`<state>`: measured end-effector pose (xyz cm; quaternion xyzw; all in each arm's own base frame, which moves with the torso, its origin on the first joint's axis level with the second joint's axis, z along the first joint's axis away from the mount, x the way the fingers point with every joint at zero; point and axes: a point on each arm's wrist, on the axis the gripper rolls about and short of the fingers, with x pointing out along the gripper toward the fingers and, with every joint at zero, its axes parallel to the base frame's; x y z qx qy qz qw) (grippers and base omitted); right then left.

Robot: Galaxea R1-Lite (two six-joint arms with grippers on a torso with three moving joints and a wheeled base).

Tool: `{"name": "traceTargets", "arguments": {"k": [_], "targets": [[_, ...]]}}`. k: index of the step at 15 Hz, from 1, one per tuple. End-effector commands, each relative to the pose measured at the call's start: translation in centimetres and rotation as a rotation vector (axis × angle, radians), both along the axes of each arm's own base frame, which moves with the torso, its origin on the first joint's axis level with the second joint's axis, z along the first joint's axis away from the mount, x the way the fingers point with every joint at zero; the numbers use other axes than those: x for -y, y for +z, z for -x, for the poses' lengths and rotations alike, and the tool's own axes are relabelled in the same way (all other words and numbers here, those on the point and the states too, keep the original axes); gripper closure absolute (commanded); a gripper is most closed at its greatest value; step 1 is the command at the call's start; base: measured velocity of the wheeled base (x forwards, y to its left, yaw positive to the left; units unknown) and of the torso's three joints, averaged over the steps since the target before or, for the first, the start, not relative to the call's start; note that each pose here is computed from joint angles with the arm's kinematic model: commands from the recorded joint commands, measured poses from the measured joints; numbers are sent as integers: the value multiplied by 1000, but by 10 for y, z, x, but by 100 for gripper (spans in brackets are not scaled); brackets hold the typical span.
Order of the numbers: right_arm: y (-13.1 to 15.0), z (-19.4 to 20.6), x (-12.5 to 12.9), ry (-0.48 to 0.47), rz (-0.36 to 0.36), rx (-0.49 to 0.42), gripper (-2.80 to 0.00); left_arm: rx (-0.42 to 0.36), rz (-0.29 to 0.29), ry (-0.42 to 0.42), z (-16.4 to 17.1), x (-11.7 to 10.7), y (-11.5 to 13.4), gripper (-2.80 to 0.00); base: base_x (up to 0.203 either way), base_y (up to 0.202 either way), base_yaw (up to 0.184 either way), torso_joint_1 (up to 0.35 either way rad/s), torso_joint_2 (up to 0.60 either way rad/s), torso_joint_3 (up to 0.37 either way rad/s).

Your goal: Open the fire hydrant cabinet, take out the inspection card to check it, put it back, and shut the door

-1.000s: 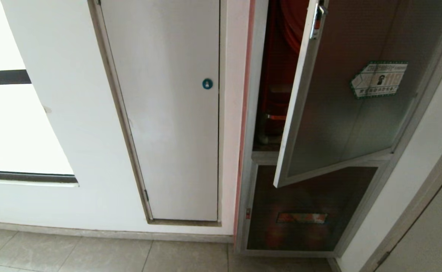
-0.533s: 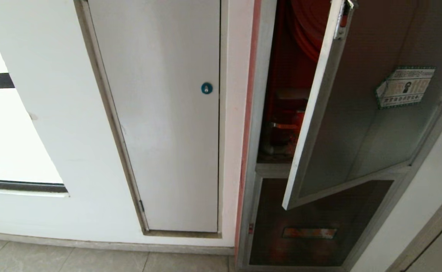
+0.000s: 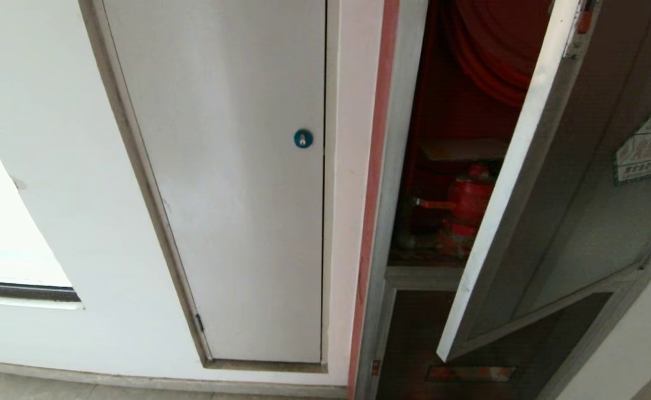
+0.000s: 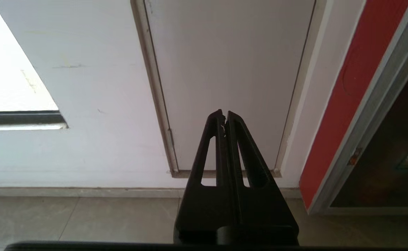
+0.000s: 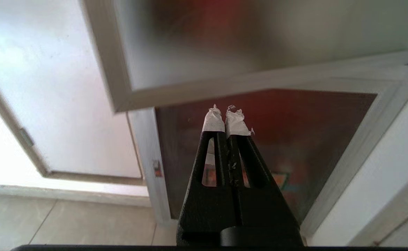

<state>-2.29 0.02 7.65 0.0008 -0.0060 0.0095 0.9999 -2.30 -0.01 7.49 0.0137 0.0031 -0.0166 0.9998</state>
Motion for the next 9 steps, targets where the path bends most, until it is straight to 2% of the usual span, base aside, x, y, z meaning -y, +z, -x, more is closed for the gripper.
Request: {"name": "traceTargets", "arguments": {"k": [1, 9], "targets": [[-1, 0, 0, 1, 0, -6, 0, 0, 0, 0, 0, 0, 0, 0, 196, 0, 1, 2, 4, 7], [-1, 0, 0, -1, 0, -6, 0, 0, 0, -1, 0, 0, 0, 0, 197, 0, -1, 4, 5, 2]]}}
